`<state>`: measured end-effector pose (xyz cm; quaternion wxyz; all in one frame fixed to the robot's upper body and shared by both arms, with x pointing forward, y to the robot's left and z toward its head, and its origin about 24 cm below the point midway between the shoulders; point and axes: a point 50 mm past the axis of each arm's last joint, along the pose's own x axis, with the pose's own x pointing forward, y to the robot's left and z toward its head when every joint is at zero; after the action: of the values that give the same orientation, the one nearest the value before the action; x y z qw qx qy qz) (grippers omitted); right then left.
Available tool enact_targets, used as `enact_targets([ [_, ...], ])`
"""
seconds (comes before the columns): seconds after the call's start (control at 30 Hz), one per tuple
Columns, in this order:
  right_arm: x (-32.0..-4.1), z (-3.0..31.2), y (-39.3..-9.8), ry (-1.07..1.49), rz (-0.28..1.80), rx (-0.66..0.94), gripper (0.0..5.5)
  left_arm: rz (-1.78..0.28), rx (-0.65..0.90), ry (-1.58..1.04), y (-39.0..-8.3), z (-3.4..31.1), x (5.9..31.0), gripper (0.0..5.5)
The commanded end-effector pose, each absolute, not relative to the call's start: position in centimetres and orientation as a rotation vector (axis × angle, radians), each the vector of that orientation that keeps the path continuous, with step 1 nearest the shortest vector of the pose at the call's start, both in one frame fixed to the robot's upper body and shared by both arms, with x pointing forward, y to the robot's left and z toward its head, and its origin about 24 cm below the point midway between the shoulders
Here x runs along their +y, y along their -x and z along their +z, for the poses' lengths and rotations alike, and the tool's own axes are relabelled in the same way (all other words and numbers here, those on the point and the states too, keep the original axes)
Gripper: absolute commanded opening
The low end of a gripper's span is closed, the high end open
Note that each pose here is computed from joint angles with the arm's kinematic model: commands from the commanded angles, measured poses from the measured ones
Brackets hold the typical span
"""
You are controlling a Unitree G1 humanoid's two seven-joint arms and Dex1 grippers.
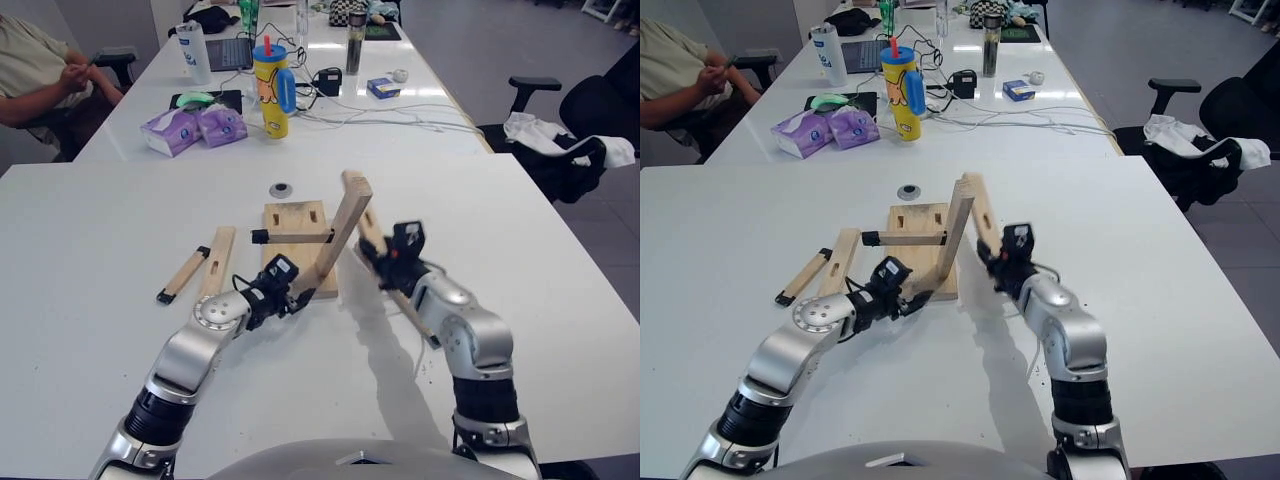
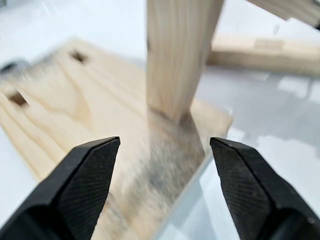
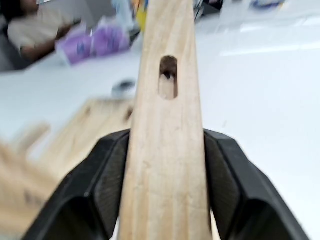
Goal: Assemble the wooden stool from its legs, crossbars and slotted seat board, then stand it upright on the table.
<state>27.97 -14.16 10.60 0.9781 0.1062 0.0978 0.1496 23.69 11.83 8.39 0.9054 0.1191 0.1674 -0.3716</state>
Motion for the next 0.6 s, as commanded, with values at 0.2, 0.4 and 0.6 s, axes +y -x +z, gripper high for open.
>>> enact_targets([
  [0.2, -15.5, 18.2, -29.4, -0.464, 0.594, -0.116, 2.08, -1.08, 0.308, 0.045, -19.9, 11.4, 12.7, 3.34],
  [0.4, -14.8, 21.4, -27.0, -0.591, 1.048, -0.11, 2.08, -1.19, 0.194, 0.232, -20.2, 15.3, 13.8, 3.34],
  [0.6, -13.9, 22.8, -24.2, -0.717, 1.404, -0.016, 2.08, -1.25, 0.107, 0.444, -21.3, 18.4, 15.3, 3.88],
])
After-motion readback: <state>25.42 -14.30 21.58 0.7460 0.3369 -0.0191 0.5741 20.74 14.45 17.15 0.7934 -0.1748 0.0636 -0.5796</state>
